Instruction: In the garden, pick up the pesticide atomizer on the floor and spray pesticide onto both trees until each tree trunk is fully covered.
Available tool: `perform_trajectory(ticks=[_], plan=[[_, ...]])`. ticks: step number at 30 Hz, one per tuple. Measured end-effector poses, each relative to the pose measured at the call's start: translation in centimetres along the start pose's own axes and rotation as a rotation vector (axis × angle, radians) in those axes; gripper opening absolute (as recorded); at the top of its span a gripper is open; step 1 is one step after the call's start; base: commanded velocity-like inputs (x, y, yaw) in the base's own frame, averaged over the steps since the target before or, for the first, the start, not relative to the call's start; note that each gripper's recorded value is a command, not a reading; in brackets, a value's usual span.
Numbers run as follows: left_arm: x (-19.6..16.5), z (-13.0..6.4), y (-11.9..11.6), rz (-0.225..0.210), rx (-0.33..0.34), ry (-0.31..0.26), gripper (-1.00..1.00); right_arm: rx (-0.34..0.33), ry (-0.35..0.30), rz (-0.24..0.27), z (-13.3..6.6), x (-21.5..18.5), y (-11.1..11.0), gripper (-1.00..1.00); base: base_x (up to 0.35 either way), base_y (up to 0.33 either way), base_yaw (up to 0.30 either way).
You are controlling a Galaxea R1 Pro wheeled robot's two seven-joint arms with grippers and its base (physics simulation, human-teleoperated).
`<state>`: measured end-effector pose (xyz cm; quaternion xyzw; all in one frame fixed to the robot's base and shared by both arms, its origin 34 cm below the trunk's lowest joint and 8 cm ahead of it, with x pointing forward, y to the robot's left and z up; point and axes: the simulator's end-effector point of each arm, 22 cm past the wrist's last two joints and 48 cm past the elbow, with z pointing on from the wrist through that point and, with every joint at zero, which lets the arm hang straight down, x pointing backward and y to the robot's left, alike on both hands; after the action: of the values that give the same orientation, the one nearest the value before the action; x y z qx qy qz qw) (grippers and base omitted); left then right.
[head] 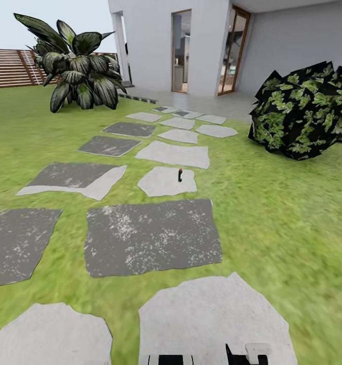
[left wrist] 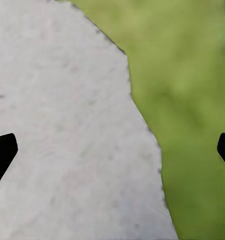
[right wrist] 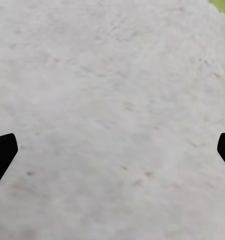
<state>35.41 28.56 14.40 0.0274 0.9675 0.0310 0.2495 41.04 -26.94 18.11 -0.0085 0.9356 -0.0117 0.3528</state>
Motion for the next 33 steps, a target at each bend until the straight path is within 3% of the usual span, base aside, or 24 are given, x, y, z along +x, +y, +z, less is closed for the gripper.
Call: perform_trajectory(ticks=[6, 33], plan=[[0.0, 0.0, 0.0, 0.0, 0.0, 0.0, 1.0, 0.0, 0.0, 0.0, 0.0, 0.0, 0.01, 1.0, 0.34, 0.121, -0.167], [0.0, 0.0, 0.0, 0.0, 0.0, 0.0, 1.0, -0.003, 0.0, 0.001, 0.0, 0.01, 0.17, 1.0, 0.34, 0.121, -0.004]])
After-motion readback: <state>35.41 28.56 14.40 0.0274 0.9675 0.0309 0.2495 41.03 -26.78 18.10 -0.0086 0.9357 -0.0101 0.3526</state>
